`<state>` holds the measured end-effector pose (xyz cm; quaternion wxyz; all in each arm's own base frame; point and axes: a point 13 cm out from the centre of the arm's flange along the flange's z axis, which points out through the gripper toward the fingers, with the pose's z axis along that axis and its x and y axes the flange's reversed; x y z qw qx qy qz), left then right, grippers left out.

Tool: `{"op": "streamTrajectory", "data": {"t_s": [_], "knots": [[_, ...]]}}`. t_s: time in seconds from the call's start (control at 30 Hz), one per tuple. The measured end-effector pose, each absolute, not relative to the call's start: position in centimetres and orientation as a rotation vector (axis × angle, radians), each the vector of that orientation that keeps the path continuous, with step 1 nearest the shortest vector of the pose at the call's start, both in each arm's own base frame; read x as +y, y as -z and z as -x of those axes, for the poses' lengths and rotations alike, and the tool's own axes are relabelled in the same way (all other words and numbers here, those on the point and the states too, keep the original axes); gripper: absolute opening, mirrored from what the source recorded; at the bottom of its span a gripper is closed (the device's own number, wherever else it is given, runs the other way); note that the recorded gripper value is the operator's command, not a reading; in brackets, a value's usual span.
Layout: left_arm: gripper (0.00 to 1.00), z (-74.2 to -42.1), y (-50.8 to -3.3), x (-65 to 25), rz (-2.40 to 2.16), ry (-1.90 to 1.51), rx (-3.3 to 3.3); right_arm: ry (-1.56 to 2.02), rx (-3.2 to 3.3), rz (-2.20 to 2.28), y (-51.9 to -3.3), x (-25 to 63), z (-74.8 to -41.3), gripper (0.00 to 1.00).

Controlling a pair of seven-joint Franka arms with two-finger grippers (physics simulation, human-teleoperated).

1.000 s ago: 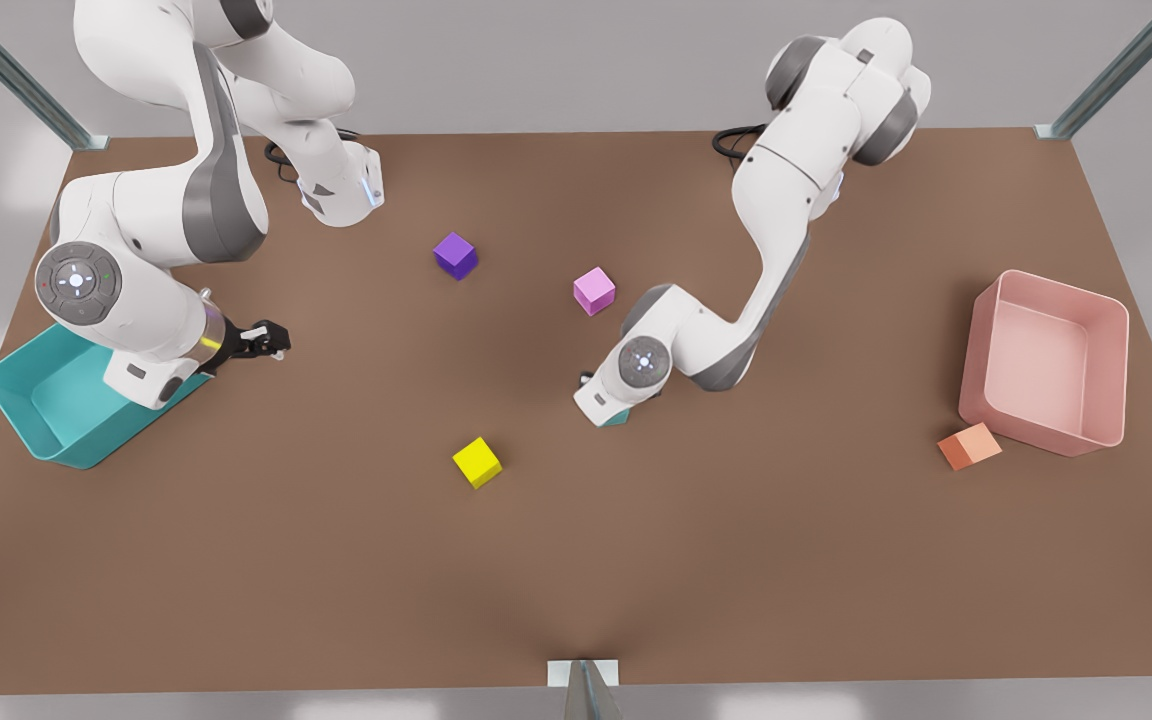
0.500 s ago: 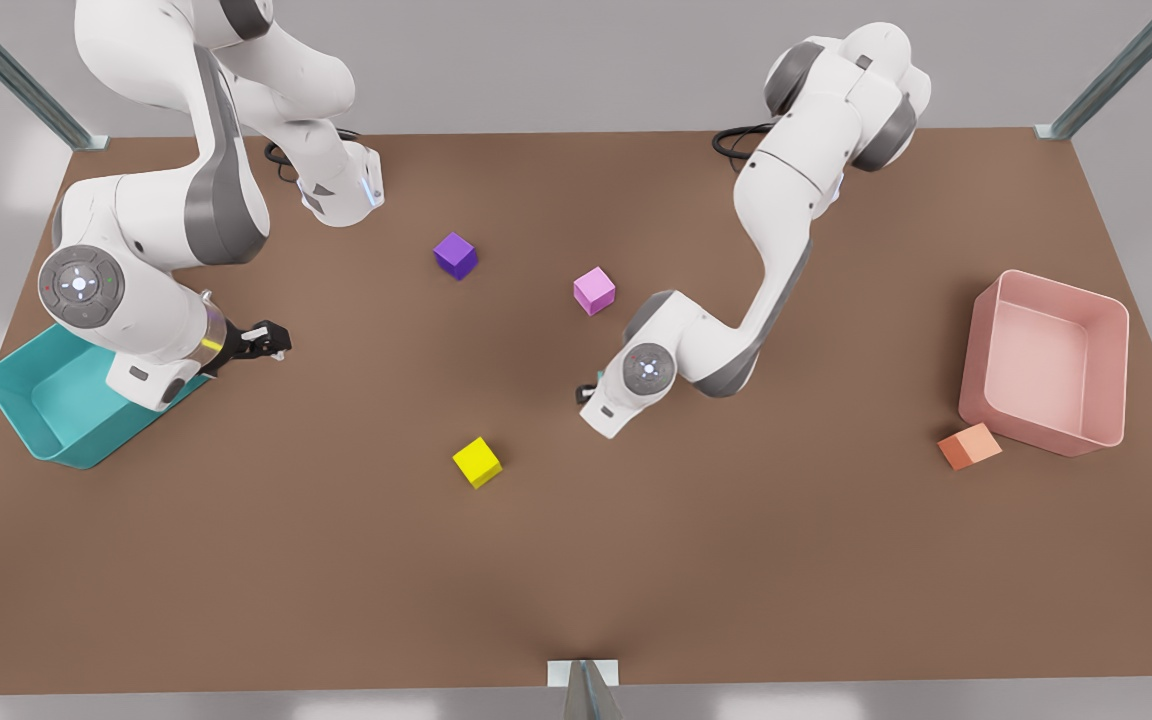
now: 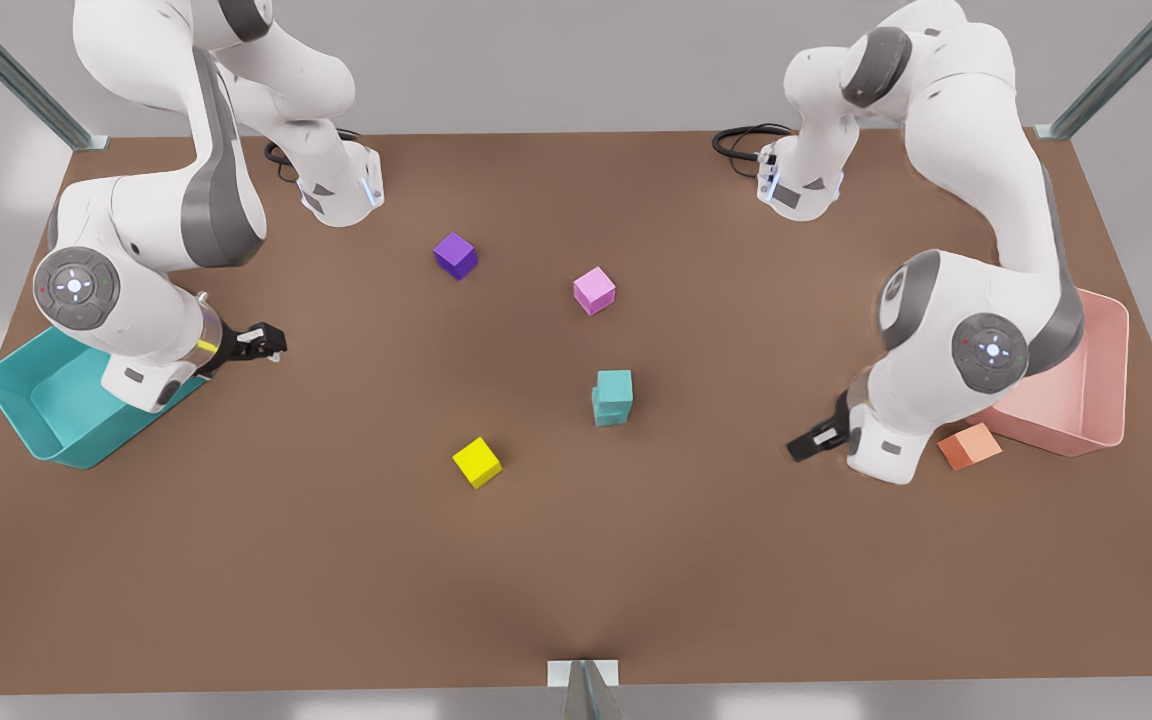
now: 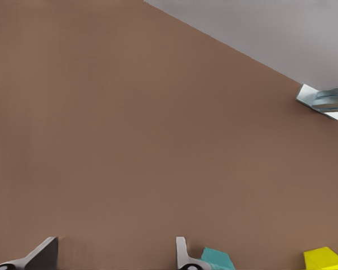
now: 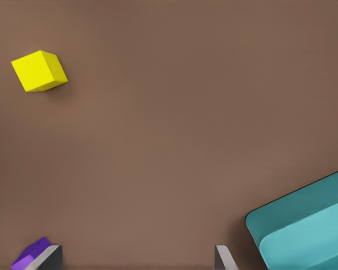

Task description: Stack the two blue cubes on top of each other

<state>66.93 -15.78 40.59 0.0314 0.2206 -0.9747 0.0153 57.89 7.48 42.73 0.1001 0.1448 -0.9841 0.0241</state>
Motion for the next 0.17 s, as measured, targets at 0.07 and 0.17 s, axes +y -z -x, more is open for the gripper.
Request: {"op": "streamTrajectory", "data": {"t_s": [0.07,0.17], "knots": [[1.0,-62.1,-43.2,-10.4,-0.651,0.096,-2.981,-0.071,-2.909,-0.429,-42.7,7.5,-57.9,1.0],[1.0,-59.1,-44.7,-8.0,-0.559,0.122,-2.937,-0.07,-2.908,-0.429,-42.7,7.5,-57.9,1.0]]}}
